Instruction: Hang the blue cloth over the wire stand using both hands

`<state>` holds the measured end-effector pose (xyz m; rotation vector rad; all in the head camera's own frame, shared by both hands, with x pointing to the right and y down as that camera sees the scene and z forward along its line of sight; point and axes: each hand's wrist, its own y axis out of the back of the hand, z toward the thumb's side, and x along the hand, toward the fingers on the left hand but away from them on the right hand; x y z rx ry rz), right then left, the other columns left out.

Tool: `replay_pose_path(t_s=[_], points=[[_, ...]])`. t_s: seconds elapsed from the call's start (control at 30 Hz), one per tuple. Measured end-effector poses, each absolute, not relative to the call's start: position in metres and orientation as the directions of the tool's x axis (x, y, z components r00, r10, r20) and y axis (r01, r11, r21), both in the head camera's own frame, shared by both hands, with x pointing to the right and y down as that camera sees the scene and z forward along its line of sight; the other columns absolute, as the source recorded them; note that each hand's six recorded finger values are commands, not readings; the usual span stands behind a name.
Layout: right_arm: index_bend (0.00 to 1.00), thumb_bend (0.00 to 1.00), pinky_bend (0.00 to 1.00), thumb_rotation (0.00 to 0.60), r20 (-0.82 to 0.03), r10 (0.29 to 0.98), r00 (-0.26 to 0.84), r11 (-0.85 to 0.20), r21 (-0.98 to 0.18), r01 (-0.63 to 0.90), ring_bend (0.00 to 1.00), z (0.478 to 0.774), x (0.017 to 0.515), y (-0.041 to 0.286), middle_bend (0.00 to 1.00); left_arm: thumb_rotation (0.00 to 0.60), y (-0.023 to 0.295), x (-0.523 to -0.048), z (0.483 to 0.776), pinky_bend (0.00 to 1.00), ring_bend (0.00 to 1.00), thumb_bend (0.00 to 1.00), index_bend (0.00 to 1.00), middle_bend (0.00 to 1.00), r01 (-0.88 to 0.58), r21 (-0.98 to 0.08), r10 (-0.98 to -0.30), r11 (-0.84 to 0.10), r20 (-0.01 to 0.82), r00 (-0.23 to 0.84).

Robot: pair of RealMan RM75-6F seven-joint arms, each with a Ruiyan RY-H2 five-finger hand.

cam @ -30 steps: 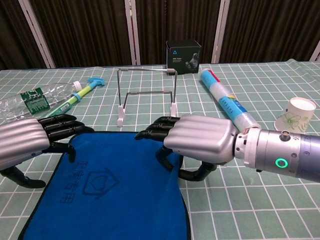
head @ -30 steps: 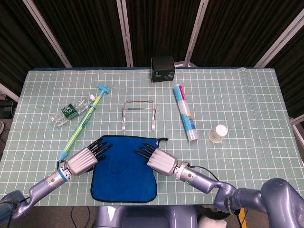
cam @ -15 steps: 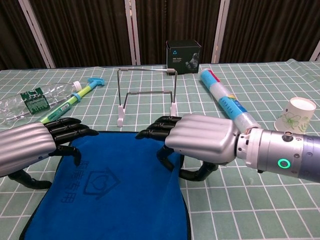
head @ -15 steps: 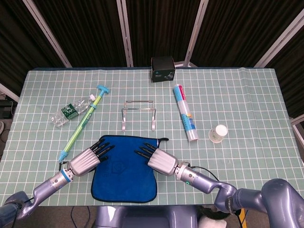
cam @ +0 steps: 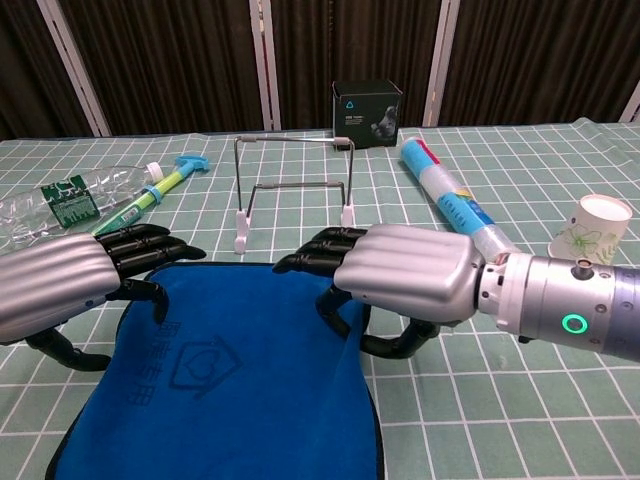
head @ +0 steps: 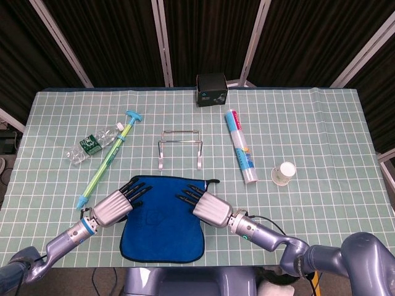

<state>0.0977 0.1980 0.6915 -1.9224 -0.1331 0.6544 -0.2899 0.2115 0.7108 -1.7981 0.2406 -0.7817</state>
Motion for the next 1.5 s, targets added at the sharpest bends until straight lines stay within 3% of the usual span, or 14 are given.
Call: replay_pose_path(t_s=[0.7, 1.1, 1.5], points=[[0.68, 0.43, 0.0, 0.6, -0.374, 0.382, 0.845, -0.433, -0.88, -0.194, 0.0, 0.686, 0.1, 0.195, 0.01, 0.6, 0.213, -0.281, 0.712, 0.0, 0.0, 0.32, 0.44, 0.0, 0.216, -0.893, -0.502, -0.395, 0.407, 0.763], [0.68, 0.43, 0.0, 0.6, -0.369, 0.388, 0.844, -0.436, -0.881, -0.184, 0.0, 0.683, 0.104, 0.194, 0.02, 0.6, 0.214, -0.277, 0.715, 0.0, 0.0, 0.56, 0.62, 0.0, 0.211, -0.889, -0.504, -0.405, 0.41, 0.76], [0.68, 0.43, 0.0, 0.6, -0.319, 0.425, 0.847, -0.42, -0.898, -0.128, 0.0, 0.664, 0.106, 0.181, 0.02, 0.6, 0.199, -0.268, 0.7, 0.0, 0.0, 0.59, 0.79, 0.0, 0.125, -0.909, -0.573, -0.397, 0.351, 0.74]])
